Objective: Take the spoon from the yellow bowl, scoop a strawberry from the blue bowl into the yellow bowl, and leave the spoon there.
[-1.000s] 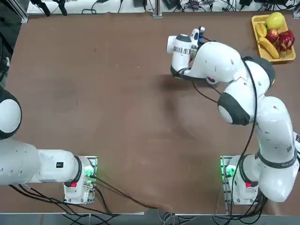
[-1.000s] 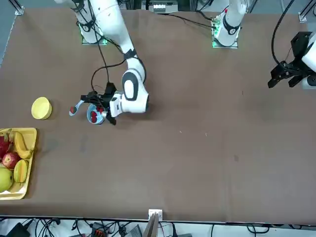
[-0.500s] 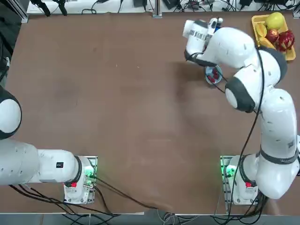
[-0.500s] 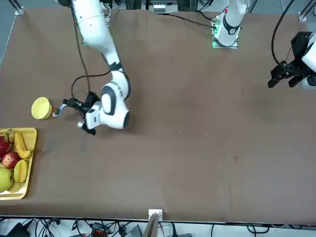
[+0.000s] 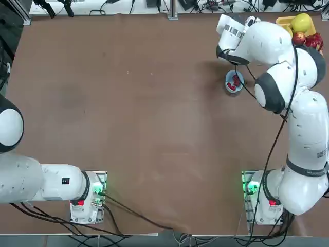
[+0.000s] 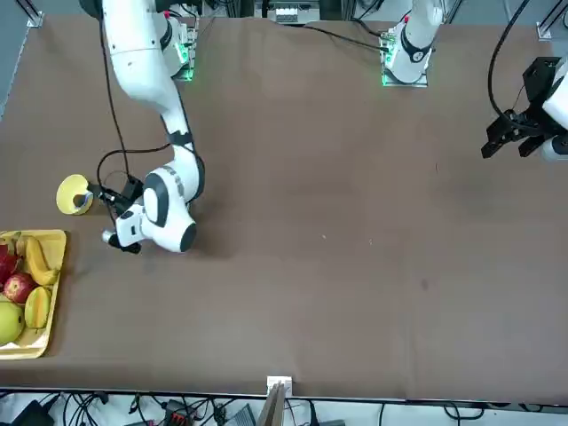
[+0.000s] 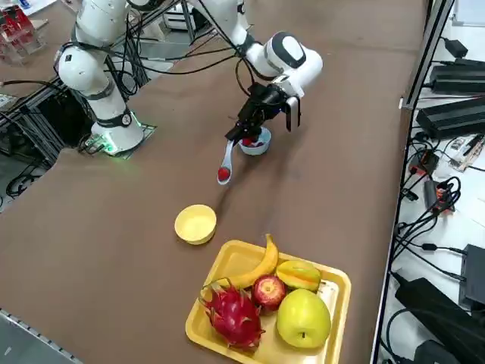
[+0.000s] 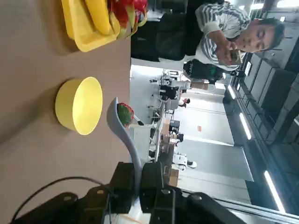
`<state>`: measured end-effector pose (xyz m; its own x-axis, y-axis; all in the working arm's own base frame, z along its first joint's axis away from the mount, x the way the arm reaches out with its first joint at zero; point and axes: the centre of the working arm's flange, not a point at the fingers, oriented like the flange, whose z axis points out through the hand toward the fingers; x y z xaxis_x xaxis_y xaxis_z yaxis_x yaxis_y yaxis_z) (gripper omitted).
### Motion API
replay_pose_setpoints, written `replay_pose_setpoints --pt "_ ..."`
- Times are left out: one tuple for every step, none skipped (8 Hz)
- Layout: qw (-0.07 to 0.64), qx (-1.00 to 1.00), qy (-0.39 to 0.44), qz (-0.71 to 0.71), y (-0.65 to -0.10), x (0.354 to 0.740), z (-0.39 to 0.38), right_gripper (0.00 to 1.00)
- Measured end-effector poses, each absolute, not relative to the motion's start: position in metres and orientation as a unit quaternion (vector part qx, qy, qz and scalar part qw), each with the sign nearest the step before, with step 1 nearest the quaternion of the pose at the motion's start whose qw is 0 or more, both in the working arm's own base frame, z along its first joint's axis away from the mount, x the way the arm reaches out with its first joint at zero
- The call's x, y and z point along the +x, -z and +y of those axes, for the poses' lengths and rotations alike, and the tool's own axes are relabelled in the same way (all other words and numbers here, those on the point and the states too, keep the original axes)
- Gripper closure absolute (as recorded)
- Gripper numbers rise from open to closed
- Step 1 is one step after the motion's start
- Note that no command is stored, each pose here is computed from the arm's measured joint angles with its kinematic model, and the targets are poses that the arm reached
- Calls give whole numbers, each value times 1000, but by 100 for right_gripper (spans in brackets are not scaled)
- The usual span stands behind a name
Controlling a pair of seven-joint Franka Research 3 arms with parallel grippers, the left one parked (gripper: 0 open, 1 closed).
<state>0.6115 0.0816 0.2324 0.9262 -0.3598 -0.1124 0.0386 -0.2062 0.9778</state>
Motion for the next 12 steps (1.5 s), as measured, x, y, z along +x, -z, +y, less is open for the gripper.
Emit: replay_pose_setpoints --pt "617 761 172 -102 -225 610 67 89" --pt "614 762 183 -99 -216 607 53 89" --pt "610 762 196 -95 -209 604 39 89" --pt "607 761 210 -89 -205 602 30 89" --pt "603 761 225 -79 -202 600 23 89" --pt "598 762 240 -65 -199 598 18 89" --pt "591 763 255 -49 -197 598 14 89" --pt "585 766 267 -32 -195 599 10 89" --pt "579 767 278 -17 -192 600 5 89" --pt "573 767 289 -2 -188 600 0 89" --pt "568 767 298 14 -182 600 -4 89" --pt "566 765 306 25 -173 599 -7 89"
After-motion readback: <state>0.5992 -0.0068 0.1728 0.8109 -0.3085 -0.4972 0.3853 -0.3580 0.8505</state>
